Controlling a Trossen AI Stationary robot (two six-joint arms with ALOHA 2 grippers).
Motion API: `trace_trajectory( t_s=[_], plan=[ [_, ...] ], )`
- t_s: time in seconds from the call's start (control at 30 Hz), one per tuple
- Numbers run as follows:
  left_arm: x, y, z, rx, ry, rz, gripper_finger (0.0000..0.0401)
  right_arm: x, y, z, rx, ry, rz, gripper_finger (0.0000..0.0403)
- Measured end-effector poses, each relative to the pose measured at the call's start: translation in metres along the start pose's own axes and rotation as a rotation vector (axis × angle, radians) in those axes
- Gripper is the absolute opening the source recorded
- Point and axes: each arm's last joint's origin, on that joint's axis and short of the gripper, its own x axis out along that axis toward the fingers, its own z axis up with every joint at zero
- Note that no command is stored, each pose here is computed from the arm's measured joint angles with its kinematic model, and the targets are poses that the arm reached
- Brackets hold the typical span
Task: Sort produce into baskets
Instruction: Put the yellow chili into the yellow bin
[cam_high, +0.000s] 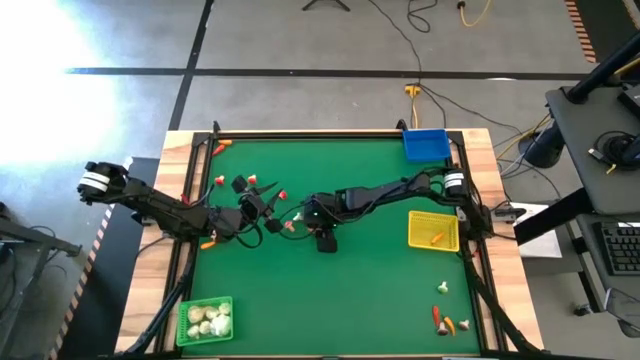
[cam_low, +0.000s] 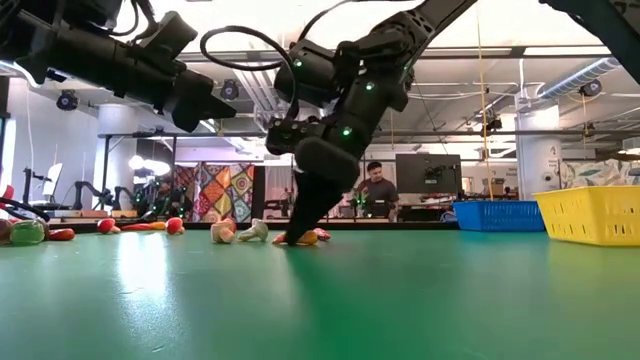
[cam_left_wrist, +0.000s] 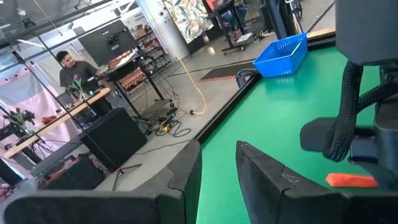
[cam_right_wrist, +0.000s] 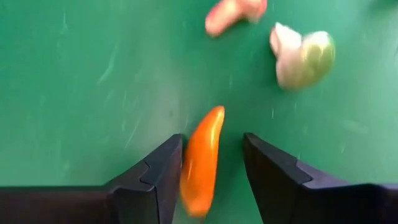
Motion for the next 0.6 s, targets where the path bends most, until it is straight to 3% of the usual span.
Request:
trace_trajectory(
  t_s=[0.23,0.6],
  plan=[
    [0.0008,-0.0025,-0.0027,-0.014,0.008,-0.016,0.0084,-0.0070,0.0069,-0.0062,0.044,0.083,-0.007,0.0132],
    [0.0028,-0.0067,-0.0056,0.008,0.021,-0.019,0.0084,-0.0113,0.0087,-0.0032,0.015,0.058,-0.019,0.0042]
  ],
)
